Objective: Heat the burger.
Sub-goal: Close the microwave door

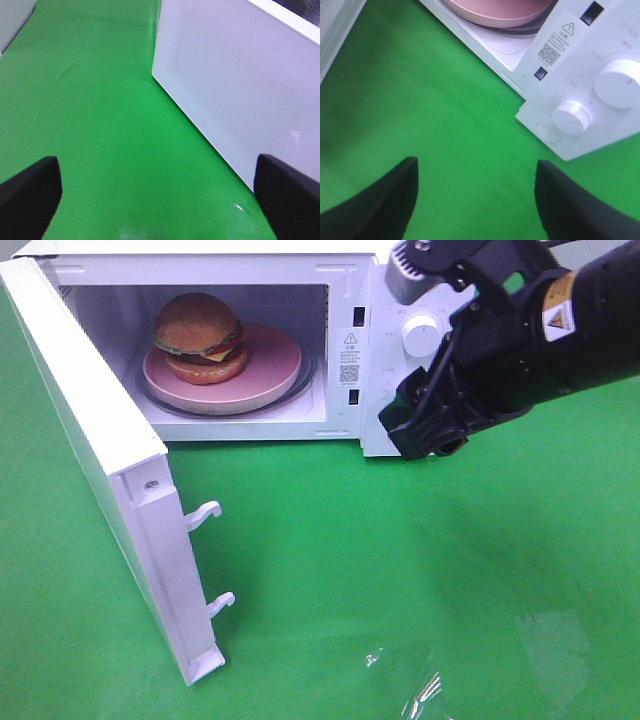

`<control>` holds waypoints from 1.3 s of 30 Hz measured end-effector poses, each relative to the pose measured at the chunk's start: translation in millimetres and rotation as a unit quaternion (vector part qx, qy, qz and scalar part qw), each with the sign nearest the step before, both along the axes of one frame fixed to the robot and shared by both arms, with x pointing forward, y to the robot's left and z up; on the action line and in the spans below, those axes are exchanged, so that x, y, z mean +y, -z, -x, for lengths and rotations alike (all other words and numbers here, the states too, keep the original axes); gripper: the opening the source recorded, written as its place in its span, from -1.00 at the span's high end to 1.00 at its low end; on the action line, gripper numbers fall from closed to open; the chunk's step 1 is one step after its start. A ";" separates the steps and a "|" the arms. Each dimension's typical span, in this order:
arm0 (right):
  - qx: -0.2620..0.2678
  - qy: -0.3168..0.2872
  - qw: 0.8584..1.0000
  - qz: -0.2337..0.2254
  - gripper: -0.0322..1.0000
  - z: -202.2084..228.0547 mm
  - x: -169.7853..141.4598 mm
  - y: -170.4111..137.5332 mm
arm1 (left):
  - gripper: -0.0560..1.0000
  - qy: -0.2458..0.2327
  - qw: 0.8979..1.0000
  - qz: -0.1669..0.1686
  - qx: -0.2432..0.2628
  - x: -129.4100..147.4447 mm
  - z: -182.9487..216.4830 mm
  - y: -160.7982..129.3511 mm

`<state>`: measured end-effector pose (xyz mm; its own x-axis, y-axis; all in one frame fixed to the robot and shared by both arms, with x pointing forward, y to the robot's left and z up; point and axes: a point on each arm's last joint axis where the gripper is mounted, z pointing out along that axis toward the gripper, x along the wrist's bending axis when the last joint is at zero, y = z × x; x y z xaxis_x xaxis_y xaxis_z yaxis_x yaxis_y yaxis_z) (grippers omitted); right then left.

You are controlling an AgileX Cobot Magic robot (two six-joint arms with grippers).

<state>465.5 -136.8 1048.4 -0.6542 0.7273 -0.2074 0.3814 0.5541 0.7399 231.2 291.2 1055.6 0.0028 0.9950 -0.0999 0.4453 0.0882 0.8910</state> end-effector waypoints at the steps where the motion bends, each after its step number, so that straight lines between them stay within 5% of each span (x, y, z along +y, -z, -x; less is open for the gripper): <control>1: 0.007 0.015 1.000 -0.018 -0.38 10.4 -7.8 -2.8 | -0.92 0.000 1.000 0.000 0.000 0.0 0.0 0.0; 9: 0.067 0.051 0.996 -0.010 -0.52 41.8 -32.1 3.6 | -0.92 0.000 1.000 0.000 0.000 0.0 0.0 0.0; 13: 0.135 0.079 0.987 0.026 -0.52 60.9 -47.6 5.2 | -0.92 0.000 1.000 0.000 0.000 0.0 0.0 0.0; 20: 0.176 0.096 0.978 0.061 -0.53 79.4 -62.9 0.7 | -0.92 0.000 1.000 0.000 0.000 0.0 0.0 0.0; 30: 0.169 0.105 0.979 0.052 -0.53 113.4 -90.0 -2.6 | -0.92 0.000 1.000 0.000 0.000 0.0 0.0 0.0; 35: 0.178 0.160 0.970 0.045 -0.53 129.3 -114.8 7.2 | -0.92 0.000 1.000 0.000 0.000 0.0 0.0 0.0; 39: 0.152 0.227 0.962 -0.011 -0.53 144.6 -134.4 4.9 | -0.92 0.000 1.000 0.000 0.000 0.0 0.0 0.0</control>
